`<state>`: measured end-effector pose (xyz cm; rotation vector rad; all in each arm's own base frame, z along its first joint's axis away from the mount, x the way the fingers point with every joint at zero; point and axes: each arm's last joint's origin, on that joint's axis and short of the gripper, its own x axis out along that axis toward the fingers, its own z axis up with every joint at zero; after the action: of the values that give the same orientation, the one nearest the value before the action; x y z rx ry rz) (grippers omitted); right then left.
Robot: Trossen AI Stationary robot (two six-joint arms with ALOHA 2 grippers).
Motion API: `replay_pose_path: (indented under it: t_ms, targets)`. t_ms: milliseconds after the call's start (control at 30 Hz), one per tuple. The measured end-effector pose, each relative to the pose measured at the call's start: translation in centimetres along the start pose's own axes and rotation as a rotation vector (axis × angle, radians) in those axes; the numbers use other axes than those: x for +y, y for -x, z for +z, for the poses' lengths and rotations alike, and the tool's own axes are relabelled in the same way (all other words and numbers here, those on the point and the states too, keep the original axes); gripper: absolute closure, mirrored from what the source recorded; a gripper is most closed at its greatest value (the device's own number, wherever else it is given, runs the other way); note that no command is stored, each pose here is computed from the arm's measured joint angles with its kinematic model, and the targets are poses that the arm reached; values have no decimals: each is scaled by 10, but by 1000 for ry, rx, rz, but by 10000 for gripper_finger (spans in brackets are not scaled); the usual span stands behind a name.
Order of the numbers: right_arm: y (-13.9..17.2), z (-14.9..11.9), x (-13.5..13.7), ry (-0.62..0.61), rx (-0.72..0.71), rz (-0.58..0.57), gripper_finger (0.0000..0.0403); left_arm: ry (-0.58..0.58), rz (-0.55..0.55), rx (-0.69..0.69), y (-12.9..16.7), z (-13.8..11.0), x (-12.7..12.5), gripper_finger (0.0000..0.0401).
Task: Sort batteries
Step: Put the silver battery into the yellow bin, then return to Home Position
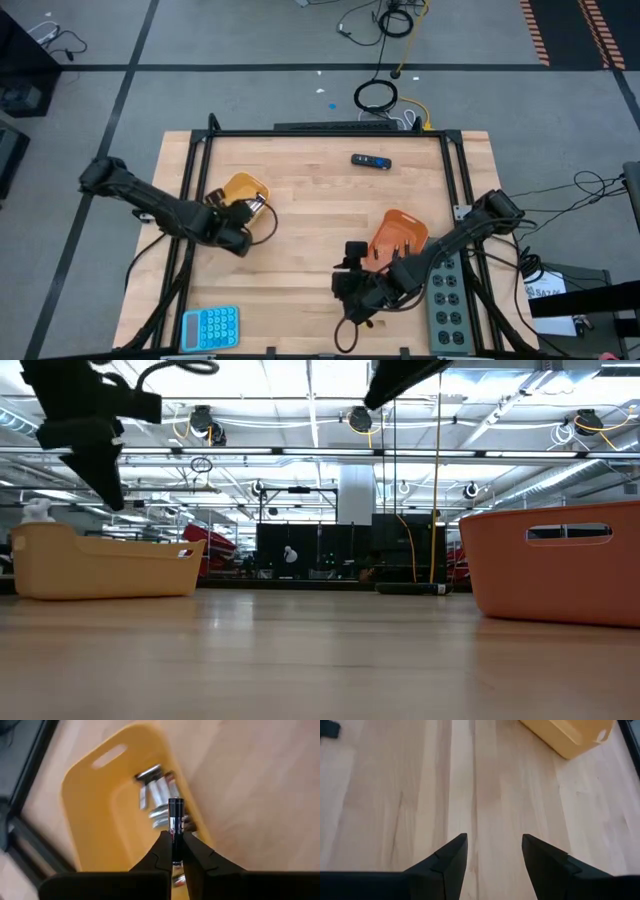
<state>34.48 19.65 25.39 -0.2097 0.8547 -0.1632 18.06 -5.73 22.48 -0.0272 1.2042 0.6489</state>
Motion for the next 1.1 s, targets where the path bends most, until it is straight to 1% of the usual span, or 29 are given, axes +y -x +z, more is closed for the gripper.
replay_pose_path:
  t_ms: [33,100,267,300,367,467,533,633,733,833,900,967,1100]
  targets:
    - [1,-2,1,2,7,-12,222,12,11,14,-1,-2,3,376]
    - [2,-5,2,3,25,-24,222,25,27,29,-1,-3,6,344]
    - [3,-10,1,-27,71,-36,222,40,40,42,-2,-3,9,222]
    - [3,-11,0,-30,80,-40,222,38,42,41,-2,-3,9,206]
    - [4,-12,0,-25,90,-46,222,35,48,32,-2,-3,9,190]
    - [8,-12,-3,-29,93,-52,222,33,57,-11,1,-3,10,186]
    - [18,-12,-8,-37,81,-70,222,26,38,-101,7,-2,8,189]
    - [41,-10,-17,-48,22,-107,223,30,-36,-255,21,-1,7,193]
    - [65,-13,-33,-96,-66,-98,223,42,-120,-368,35,0,10,200]
    - [74,-28,-55,-164,-161,-89,230,70,-173,-452,44,-1,18,211]
    - [69,-43,-69,-209,-214,-73,239,90,-220,-508,45,-3,22,220]
    - [63,-60,-83,-252,-272,-45,249,123,-290,-587,45,-3,23,230]
    - [51,-88,-111,-334,-423,-3,269,169,-400,-725,35,-2,21,247]
